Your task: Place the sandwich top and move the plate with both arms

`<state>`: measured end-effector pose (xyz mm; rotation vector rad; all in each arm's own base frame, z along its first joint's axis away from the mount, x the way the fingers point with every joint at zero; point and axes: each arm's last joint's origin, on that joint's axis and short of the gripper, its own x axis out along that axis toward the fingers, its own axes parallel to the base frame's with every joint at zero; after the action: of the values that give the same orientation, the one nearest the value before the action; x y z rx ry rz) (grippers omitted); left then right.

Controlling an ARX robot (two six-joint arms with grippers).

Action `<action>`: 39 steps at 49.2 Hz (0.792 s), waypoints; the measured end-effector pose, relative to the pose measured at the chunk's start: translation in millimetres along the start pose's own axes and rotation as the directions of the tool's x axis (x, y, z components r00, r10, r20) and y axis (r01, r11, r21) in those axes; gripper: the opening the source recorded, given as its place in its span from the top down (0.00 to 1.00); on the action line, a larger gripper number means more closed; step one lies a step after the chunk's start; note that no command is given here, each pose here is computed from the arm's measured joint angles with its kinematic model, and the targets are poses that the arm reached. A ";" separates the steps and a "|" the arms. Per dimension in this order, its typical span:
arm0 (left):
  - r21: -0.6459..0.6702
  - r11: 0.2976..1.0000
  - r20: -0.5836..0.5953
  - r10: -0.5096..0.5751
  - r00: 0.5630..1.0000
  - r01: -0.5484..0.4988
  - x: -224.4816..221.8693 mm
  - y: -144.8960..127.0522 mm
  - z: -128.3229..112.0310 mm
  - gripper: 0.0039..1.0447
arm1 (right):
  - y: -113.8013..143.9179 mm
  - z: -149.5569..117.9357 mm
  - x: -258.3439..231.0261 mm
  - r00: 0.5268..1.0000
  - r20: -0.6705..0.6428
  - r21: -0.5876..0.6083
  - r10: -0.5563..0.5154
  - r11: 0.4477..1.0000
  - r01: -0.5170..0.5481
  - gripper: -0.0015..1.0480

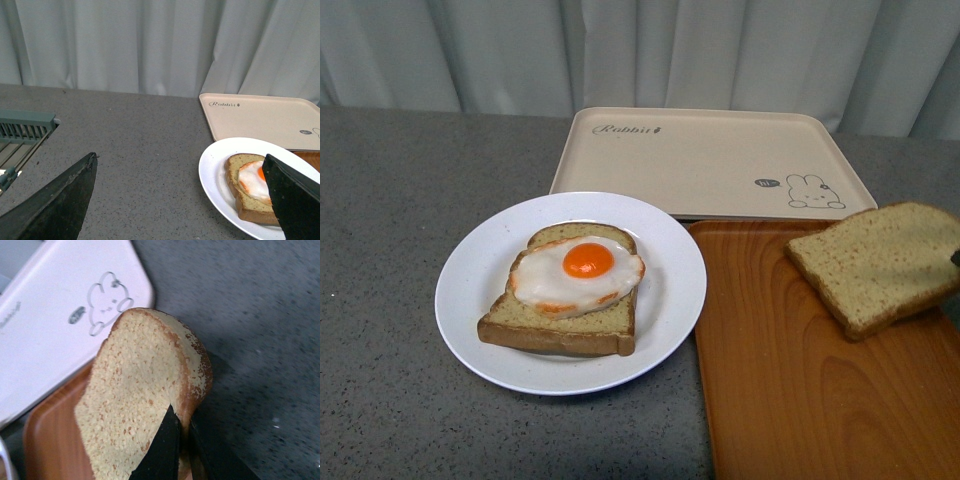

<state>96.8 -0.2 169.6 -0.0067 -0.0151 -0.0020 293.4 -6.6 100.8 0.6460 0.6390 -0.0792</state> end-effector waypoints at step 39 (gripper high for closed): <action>0.000 1.000 0.000 0.000 1.000 0.000 0.0 0.0 0.0 0.06 | 123.6 -36.4 -1.3 0.893 -0.040 -0.138 0.448 0.883 -0.449 0.98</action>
<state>96.8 -0.2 169.6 -0.0067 -0.0151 -0.0020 305.3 113.7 145.4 0.6405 0.4821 0.4001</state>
